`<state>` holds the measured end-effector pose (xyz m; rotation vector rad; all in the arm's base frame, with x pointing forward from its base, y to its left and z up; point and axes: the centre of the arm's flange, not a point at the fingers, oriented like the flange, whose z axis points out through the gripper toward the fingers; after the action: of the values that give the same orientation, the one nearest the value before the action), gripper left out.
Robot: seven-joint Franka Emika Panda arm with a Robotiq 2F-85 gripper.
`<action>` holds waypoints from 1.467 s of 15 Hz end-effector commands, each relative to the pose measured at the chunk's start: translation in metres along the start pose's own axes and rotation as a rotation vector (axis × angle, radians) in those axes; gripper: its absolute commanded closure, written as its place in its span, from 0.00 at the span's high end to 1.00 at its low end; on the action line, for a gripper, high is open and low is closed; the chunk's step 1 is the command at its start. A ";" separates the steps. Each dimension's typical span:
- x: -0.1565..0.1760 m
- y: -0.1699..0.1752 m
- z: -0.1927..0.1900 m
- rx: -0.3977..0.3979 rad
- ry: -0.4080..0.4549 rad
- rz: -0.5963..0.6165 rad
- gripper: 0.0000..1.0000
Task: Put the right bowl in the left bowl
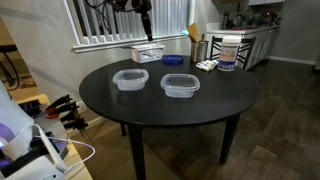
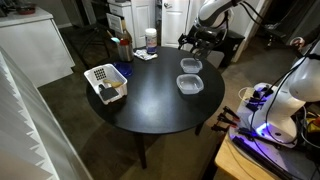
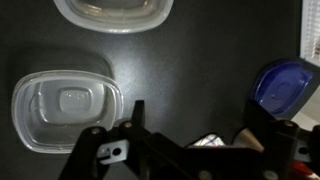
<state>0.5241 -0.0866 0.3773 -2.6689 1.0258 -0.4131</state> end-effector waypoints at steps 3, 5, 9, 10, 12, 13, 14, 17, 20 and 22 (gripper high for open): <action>0.049 0.025 0.058 -0.100 0.072 0.260 1.00; 0.056 0.034 0.076 -0.141 0.083 0.306 1.00; 0.056 0.049 0.085 -0.166 0.069 0.315 1.00; 0.058 0.049 0.088 -0.171 0.071 0.323 1.00; 0.059 0.047 0.090 -0.171 0.072 0.326 1.00; 0.059 0.046 0.090 -0.170 0.074 0.325 1.00; 0.059 0.046 0.089 -0.169 0.075 0.325 1.00; 0.072 0.045 0.113 -0.185 0.068 0.347 1.00; 0.081 0.055 0.152 -0.255 0.036 0.367 1.00; 0.088 0.066 0.176 -0.299 0.033 0.391 1.00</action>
<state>0.5854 -0.1590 0.2397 -2.6091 1.5994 -0.2901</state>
